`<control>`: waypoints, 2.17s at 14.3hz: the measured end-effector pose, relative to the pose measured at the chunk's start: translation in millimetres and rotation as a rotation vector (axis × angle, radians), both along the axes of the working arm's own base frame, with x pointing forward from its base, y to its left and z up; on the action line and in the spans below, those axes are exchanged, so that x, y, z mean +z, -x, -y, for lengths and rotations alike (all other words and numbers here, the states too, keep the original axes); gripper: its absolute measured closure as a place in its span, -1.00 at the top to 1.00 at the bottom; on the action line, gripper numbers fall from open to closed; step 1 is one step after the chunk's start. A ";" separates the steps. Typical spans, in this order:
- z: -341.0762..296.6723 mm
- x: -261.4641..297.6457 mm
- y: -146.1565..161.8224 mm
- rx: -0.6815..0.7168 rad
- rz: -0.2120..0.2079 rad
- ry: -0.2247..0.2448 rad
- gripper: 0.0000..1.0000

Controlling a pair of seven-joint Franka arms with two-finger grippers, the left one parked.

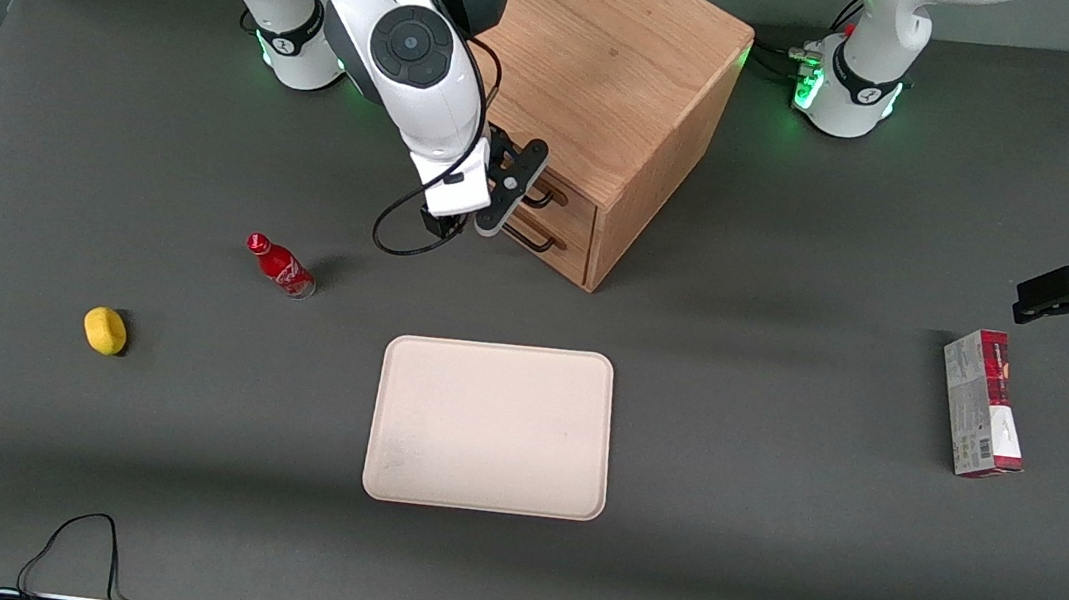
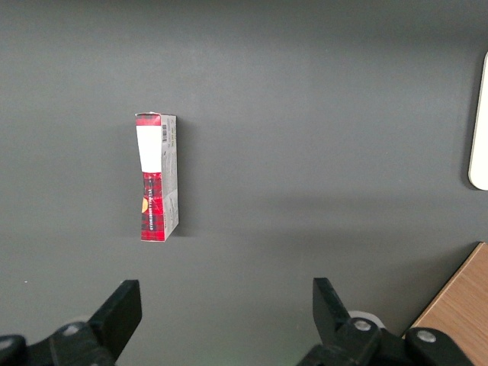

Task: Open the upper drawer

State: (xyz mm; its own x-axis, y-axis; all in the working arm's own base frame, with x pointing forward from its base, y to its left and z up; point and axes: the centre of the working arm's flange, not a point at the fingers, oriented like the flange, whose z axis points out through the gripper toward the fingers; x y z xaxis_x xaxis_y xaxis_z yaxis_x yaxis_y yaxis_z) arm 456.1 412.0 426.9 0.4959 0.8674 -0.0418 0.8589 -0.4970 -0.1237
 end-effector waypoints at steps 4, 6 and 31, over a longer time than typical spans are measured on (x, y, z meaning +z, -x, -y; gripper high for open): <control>0.1 -0.3 -0.2 0.001 0.000 0.000 1.00; 0.1 0.0 -0.1 0.001 0.000 0.000 1.00; -1.8 -9.9 -8.8 0.162 0.023 -0.056 1.00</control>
State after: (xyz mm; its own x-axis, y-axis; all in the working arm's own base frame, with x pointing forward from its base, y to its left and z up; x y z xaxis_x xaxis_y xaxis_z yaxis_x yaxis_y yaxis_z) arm 464.9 413.8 417.0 0.3500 0.9366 0.0187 0.9300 -0.3450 -0.1266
